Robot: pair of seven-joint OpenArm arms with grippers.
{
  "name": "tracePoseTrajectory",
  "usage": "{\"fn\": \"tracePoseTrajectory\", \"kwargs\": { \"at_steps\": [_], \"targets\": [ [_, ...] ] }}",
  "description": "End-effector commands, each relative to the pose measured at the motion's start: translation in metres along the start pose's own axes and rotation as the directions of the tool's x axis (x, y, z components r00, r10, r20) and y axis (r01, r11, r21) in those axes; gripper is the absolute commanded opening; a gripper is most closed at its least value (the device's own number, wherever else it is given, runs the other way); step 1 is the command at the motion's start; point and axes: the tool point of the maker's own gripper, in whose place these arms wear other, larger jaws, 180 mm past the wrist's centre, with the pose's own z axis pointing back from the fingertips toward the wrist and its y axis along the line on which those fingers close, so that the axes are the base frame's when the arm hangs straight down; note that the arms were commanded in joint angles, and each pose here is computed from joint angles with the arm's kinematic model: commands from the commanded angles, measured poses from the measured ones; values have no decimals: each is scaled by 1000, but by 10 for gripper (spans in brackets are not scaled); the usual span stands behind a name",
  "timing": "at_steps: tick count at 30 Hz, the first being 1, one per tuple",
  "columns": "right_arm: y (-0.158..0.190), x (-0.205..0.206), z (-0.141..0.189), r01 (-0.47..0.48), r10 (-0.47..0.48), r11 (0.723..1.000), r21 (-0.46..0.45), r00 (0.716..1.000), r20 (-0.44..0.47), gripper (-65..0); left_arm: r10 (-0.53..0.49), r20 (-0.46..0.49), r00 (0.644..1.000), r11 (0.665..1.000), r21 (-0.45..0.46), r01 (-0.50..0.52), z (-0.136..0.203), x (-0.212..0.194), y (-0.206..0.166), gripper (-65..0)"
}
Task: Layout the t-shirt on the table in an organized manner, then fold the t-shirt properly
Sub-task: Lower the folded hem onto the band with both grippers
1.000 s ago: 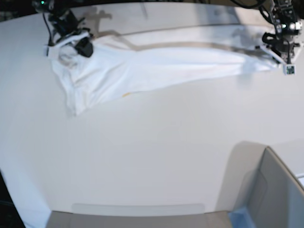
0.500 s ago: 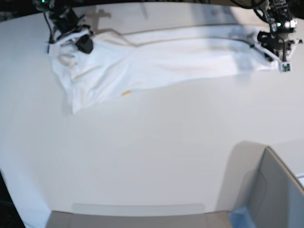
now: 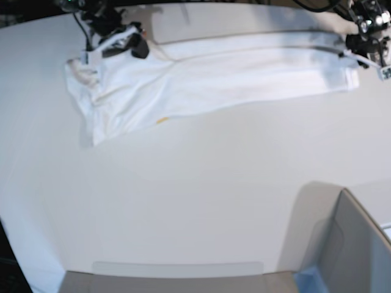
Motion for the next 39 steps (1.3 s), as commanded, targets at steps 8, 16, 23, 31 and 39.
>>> {"fn": "tracePoseTrajectory", "kwargs": {
  "at_steps": [8, 16, 23, 31, 39],
  "targets": [
    [35, -29, -9, -138, 145, 987, 84, 986, -79, -462, 5, -25, 1000, 999, 36, -4, 6, 3, 13, -480],
    [70, -12, -23, -316, 328, 931, 184, 944, -38, -462, 37, 135, 990, 998, -46, -31, 25, 54, -27, -480],
    [80, 12, -33, -417, 420, 890, 187, 907, 25, -462, -68, 100, 993, 975, -203, 87, 24, 41, -94, -480],
    [38, 40, -68, -540, 540, 841, 25, 842, 13, -462, -101, -39, 994, 967, -237, 89, -1, -3, -105, -480],
    [-31, 75, -72, -474, 482, 866, -157, 876, 21, -462, -96, -159, 983, 975, -212, 60, -39, -41, -92, -480]
  ]
}}
